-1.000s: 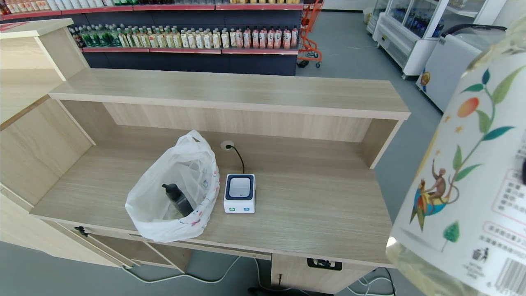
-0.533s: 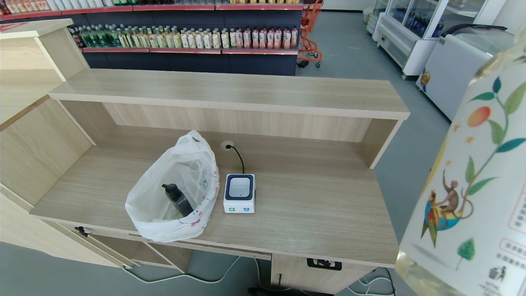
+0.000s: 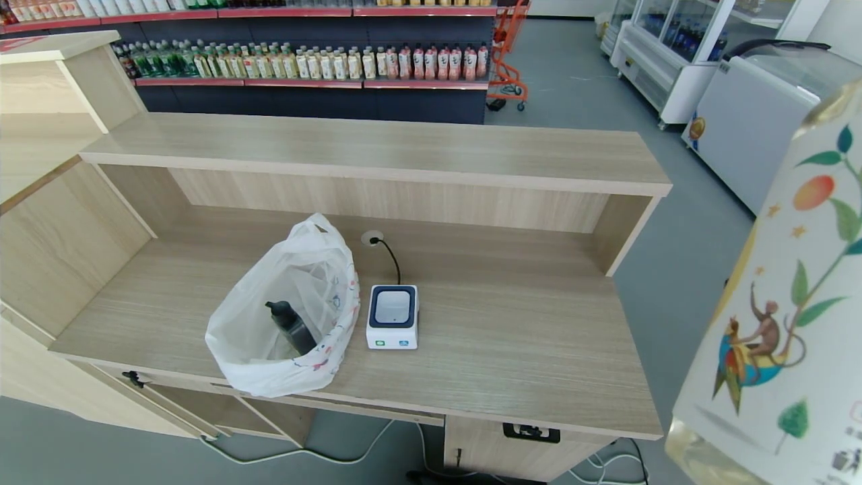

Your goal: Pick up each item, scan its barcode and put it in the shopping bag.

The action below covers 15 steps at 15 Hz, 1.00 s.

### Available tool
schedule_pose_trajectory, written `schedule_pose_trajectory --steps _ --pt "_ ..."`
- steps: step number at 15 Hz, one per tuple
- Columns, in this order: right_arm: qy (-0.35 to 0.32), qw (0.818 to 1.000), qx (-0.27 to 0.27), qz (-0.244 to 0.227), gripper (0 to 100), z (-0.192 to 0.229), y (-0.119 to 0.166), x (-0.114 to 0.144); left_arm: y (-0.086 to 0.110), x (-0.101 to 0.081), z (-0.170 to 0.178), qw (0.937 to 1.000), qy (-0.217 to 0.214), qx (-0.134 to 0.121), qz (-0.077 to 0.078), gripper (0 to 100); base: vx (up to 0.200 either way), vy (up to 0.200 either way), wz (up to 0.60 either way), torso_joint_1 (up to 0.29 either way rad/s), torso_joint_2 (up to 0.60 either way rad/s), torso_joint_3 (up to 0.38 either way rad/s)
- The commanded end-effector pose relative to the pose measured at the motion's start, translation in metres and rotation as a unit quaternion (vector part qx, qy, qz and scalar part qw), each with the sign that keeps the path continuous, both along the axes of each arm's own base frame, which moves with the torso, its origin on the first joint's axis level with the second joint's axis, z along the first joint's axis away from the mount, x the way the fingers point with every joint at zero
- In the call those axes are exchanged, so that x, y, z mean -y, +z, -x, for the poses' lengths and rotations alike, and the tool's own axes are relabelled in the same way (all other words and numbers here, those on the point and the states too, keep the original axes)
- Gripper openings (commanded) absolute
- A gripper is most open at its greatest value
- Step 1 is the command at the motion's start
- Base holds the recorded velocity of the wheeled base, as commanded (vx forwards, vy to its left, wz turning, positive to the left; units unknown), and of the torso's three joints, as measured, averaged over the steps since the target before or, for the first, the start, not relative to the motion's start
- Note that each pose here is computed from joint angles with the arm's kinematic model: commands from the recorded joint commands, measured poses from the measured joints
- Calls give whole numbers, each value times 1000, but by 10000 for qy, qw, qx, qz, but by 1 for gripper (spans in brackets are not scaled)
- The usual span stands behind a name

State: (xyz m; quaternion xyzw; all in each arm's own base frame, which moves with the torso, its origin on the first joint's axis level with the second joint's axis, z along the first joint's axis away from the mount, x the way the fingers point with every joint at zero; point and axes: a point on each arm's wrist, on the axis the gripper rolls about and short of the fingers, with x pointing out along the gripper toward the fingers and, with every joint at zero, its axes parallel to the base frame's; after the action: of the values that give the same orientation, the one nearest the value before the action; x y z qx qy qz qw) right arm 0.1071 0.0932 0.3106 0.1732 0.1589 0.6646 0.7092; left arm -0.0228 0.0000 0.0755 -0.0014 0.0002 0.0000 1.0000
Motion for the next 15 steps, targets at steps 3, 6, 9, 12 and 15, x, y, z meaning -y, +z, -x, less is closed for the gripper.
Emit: schedule_pose_trajectory --steps 3,6,9,12,15 --pt "-396 9969 649 217 0 -8 -12 2 0 0 0 10000 0 2 2 100 0 0 0 0 0 0" --pt "-2719 9190 2077 1958 0 -58 -57 11 0 0 0 10000 0 10 2 100 0 0 0 0 0 0" --pt "-4007 7959 3031 3379 0 -87 -87 43 0 0 0 10000 0 -6 2 100 0 0 0 0 0 0" --pt "-4040 7644 3465 3639 0 -92 -104 48 0 0 0 10000 0 2 9 100 0 0 0 0 0 0" --pt "-3979 7295 3718 4139 0 -91 -112 50 0 0 0 10000 0 2 2 100 0 0 0 0 0 0"
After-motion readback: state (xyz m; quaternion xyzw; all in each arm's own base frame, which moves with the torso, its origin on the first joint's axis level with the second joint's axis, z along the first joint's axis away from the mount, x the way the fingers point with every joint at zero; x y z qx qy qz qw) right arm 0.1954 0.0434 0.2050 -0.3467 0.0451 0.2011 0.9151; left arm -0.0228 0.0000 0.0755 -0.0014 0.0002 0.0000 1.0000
